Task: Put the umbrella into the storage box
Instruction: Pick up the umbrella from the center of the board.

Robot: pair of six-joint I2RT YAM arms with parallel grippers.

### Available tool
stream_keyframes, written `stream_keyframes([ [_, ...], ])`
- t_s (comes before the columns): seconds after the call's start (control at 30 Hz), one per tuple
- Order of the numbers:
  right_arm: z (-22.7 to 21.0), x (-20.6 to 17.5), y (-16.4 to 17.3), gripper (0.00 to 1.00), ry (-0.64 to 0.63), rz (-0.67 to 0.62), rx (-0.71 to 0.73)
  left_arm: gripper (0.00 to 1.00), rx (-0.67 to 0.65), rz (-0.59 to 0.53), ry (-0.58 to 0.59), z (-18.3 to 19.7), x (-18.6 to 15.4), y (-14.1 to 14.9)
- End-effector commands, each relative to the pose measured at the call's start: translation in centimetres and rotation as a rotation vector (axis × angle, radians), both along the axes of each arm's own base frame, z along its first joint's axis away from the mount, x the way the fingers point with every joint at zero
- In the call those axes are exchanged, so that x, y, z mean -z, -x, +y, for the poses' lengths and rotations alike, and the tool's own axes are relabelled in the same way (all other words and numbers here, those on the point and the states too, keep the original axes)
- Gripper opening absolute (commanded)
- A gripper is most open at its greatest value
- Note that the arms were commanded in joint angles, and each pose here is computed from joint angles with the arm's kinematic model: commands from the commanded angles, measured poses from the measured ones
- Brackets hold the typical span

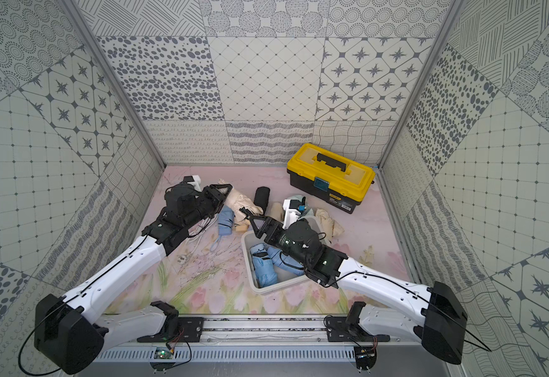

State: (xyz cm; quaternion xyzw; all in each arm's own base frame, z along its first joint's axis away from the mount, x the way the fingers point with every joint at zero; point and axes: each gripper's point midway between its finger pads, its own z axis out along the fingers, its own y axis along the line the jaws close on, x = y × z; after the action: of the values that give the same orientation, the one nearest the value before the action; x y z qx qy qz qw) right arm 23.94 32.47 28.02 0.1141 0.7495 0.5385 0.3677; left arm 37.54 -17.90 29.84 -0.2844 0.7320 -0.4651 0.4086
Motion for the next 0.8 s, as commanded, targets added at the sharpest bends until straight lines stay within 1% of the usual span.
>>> stream_keyframes([
  [0.0, 0.5, -4.2, -0.6, 0.92, -0.265, -0.019, 0.093, 0.45, -0.192, -0.316, 0.402, -0.3, -9.4, -0.9],
  [0.07, 1.0, -4.2, -0.8, 0.94, -0.312, -0.010, 0.115, 0.45, -0.224, -0.350, 0.455, -1.0, -10.0, -0.8],
  [0.23, 1.0, -4.5, -1.9, 0.96, -0.397, -0.021, 0.199, 0.46, -0.293, -0.411, 0.535, -2.0, -11.3, 0.2],
  [0.37, 0.1, -5.1, -3.2, 0.99, -0.442, -0.062, 0.296, 0.46, -0.334, -0.416, 0.577, -2.6, -11.6, 1.1],
  [0.53, -1.0, -5.8, -5.0, 0.99, -0.505, -0.102, 0.389, 0.45, -0.376, -0.402, 0.620, -2.6, -11.5, 2.0],
  [0.77, -2.0, -8.0, -7.8, 0.98, -0.543, -0.169, 0.433, 0.45, -0.399, -0.399, 0.651, -2.4, -11.9, 2.8],
])
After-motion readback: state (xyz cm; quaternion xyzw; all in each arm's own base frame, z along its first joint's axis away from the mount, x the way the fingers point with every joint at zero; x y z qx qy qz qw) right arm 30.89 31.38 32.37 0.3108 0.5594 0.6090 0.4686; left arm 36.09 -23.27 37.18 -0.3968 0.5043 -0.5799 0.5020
